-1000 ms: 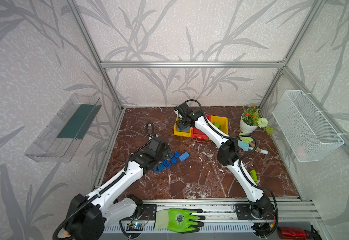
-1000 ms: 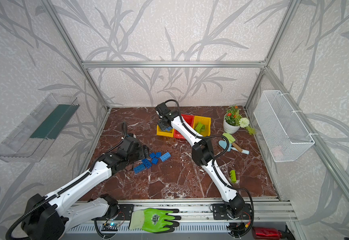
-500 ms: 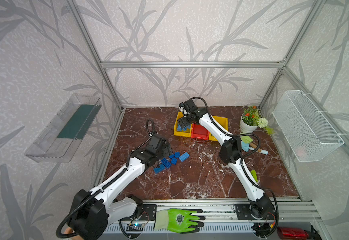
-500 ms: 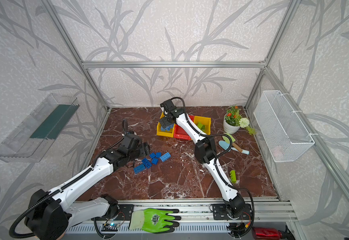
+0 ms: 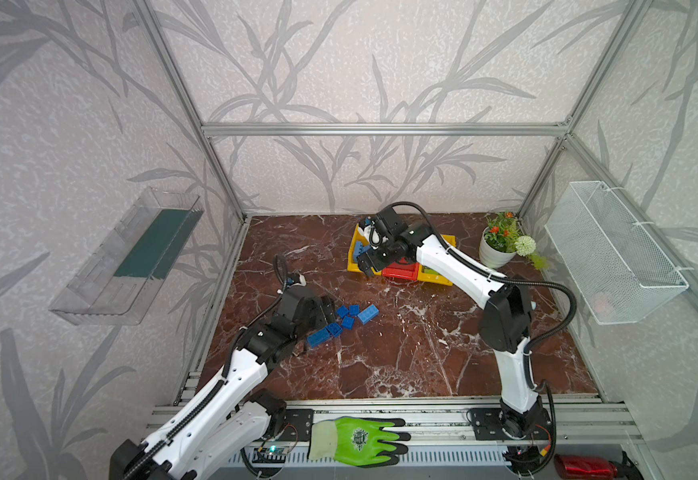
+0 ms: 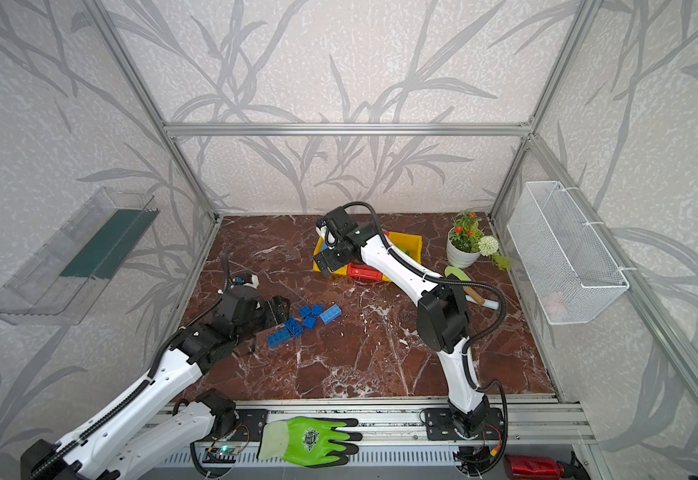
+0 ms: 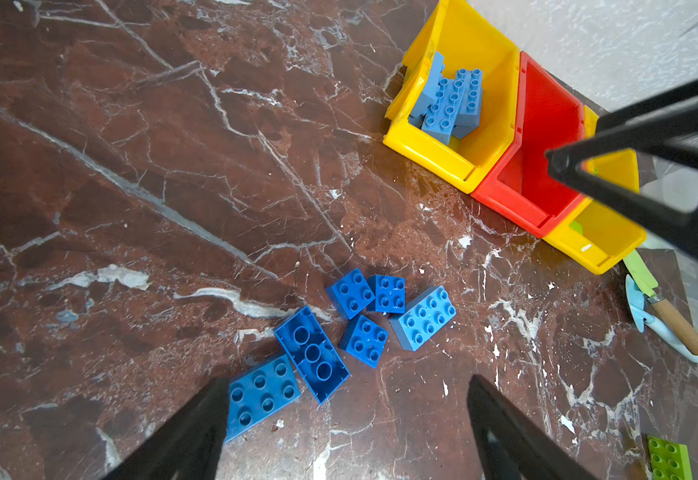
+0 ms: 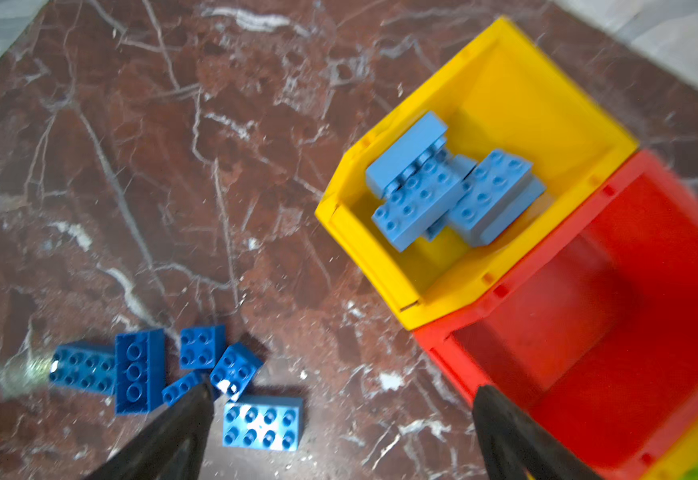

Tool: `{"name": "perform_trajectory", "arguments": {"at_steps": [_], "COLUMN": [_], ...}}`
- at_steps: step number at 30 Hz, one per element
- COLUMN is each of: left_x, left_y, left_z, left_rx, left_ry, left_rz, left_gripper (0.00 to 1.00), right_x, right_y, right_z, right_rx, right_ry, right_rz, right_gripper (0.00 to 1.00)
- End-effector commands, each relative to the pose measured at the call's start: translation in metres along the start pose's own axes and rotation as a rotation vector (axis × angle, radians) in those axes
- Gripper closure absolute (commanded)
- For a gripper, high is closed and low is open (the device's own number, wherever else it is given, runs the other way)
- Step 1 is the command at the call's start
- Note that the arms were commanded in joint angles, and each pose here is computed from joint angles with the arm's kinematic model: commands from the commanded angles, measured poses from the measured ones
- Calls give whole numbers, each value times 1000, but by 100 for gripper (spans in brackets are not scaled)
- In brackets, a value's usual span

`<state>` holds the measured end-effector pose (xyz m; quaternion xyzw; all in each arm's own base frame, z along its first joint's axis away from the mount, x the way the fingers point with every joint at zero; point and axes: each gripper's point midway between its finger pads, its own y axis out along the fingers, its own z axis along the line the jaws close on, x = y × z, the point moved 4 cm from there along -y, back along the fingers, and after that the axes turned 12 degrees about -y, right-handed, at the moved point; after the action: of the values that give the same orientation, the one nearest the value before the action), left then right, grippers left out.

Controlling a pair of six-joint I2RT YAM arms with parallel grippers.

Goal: Sort the legos into containers by color
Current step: 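Move the right gripper back down over the last light-blue brick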

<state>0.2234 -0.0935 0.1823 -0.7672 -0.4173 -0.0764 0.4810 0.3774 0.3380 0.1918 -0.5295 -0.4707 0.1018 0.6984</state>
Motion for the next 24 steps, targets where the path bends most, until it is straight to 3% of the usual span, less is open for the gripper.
{"name": "perform_trajectory", "arguments": {"at_steps": [1,9,24], "left_x": [-4,-17,-20], "left_y": [-5,-8,-17], "left_z": [10,15,30], "left_rx": [6,-38,-43], "left_ry": [-31,-42,-80], "left_rz": [-6,35,-12], "left_gripper": [11,11,11], "right_x": [-27,-83,-98], "right_y": [10,31,57], "right_z": [21,65,83], "right_rx": [54,115,115], "right_ry": [59,66,25], "right_rz": [14,110,190], "right_gripper": [4,5,6]}}
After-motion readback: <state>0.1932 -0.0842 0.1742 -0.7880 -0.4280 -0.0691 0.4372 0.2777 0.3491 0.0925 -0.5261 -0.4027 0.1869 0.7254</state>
